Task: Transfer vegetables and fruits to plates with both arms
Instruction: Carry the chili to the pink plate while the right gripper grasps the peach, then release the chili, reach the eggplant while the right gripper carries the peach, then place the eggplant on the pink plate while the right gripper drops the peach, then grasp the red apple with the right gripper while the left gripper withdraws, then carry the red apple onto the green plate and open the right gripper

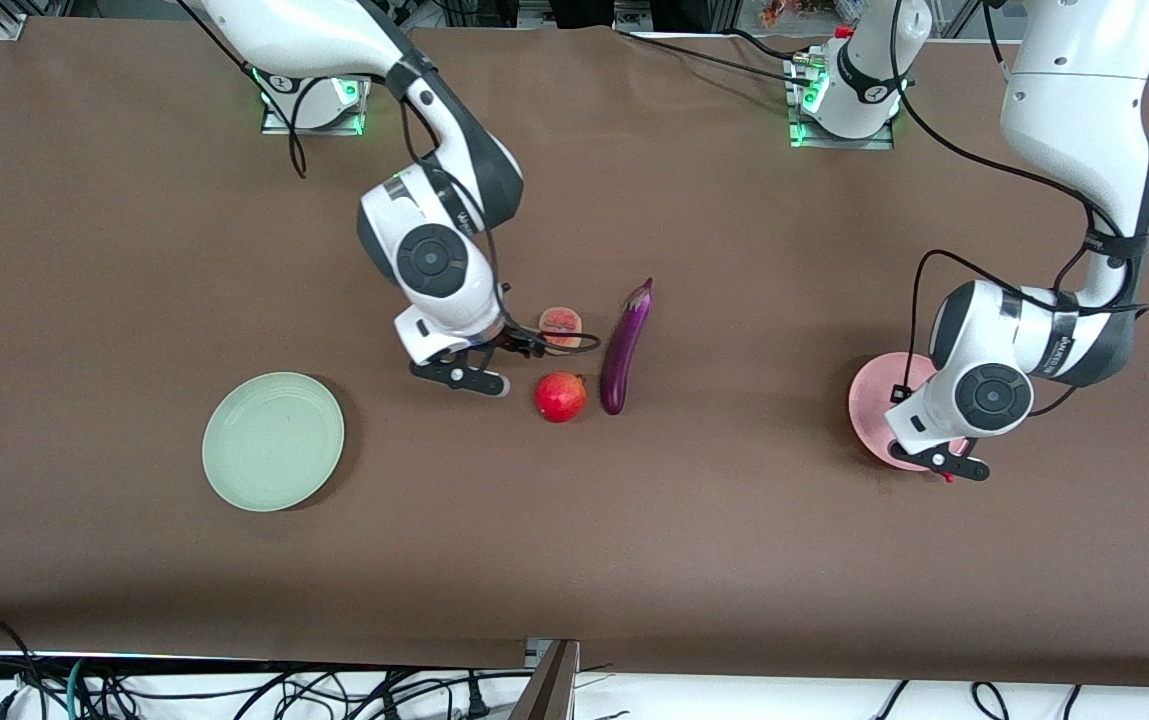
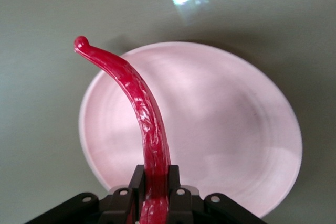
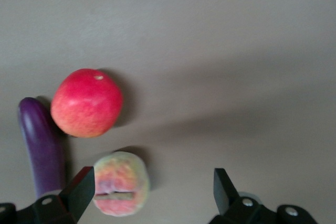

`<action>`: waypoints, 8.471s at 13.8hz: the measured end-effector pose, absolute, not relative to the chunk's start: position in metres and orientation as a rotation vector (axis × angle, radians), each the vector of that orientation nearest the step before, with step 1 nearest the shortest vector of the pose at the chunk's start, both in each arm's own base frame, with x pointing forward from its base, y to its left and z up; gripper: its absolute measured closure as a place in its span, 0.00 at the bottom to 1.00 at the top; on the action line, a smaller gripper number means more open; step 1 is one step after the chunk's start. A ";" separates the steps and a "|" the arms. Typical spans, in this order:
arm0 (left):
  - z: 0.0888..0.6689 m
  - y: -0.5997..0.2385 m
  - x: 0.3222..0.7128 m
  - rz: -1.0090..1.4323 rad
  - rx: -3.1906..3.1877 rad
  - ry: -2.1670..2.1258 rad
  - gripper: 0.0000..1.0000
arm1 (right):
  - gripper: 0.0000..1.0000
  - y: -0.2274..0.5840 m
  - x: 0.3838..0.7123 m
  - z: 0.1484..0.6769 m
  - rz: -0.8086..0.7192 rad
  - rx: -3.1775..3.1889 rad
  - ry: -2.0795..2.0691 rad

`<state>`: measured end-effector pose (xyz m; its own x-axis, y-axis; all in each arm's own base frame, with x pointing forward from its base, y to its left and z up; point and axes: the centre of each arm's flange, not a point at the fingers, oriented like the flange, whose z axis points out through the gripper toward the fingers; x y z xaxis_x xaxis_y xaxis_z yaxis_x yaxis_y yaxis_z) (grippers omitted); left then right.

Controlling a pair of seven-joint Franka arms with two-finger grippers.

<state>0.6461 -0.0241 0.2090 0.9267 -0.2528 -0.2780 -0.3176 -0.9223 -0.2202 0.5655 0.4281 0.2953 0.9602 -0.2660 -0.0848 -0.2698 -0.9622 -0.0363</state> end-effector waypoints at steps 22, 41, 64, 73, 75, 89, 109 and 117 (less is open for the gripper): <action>0.289 -0.275 0.604 0.301 -3.126 0.225 0.00 | 0.24 0.496 0.514 0.199 0.117 -3.074 0.423; 0.182 -0.442 0.523 0.224 -3.243 0.154 0.07 | 0.24 0.014 0.684 0.258 0.424 -3.117 0.219; 0.209 -0.059 0.639 0.516 -2.866 0.198 0.65 | 0.00 0.260 0.671 0.304 0.171 -3.114 0.491; 0.304 -0.057 0.664 0.259 -2.914 0.162 0.00 | 0.00 0.450 0.610 0.259 -0.142 -2.845 0.762; 0.396 -0.063 0.667 0.059 -2.965 0.111 0.00 | 0.00 0.460 0.605 0.245 -0.152 -2.828 0.763; 0.573 -0.031 0.549 -0.049 -3.086 0.007 0.00 | 0.06 0.472 0.591 0.201 -0.154 -2.879 0.715; 0.559 -0.031 0.560 0.022 -3.097 0.017 0.00 | 0.19 0.116 0.698 0.257 0.400 -3.246 0.173; 0.558 -0.030 0.559 0.037 -3.096 0.014 0.00 | 0.13 0.088 0.706 0.211 0.318 -3.234 0.124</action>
